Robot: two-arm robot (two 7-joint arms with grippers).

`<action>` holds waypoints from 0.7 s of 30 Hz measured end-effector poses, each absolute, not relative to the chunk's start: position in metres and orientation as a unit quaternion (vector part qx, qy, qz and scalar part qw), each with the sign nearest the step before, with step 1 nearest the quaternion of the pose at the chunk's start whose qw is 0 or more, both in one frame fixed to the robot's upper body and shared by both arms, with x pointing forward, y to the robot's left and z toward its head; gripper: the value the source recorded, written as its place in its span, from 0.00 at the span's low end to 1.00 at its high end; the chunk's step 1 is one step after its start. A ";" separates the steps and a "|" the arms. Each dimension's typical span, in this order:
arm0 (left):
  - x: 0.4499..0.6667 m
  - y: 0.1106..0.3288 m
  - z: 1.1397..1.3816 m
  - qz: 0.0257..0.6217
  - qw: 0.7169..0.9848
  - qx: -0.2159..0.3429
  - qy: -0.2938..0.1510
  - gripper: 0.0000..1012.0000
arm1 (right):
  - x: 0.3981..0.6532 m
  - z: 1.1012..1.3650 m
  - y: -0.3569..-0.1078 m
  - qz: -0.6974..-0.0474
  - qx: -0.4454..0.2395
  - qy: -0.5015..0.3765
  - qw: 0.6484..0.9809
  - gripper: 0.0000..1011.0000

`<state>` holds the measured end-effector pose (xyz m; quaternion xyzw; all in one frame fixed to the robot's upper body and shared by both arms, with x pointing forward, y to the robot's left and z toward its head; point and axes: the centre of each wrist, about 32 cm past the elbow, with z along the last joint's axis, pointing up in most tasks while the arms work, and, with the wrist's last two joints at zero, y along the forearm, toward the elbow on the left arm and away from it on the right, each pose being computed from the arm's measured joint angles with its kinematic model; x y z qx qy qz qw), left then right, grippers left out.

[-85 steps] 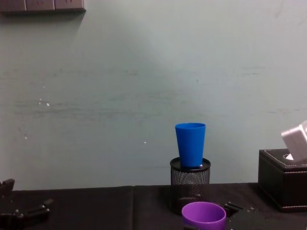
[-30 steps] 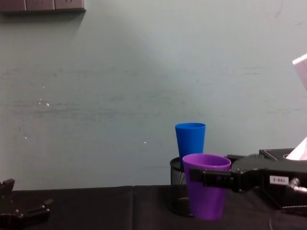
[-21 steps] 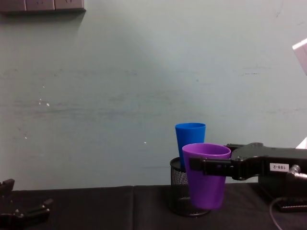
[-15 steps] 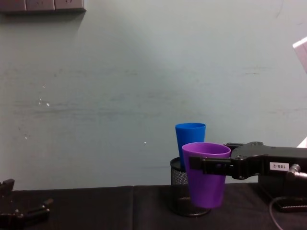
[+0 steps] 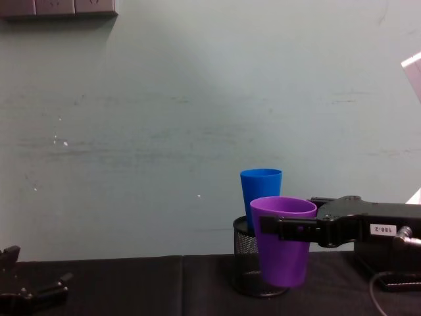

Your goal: Pick up one cup with a gripper and tap it against the other cup.

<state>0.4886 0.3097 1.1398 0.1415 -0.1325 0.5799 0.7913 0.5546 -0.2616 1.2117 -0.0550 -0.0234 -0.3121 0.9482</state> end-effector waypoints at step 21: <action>0.489 0.310 1.140 0.580 0.791 0.141 -0.132 0.99 | 0.555 1.211 -0.262 -0.312 -0.055 -0.023 0.948 0.71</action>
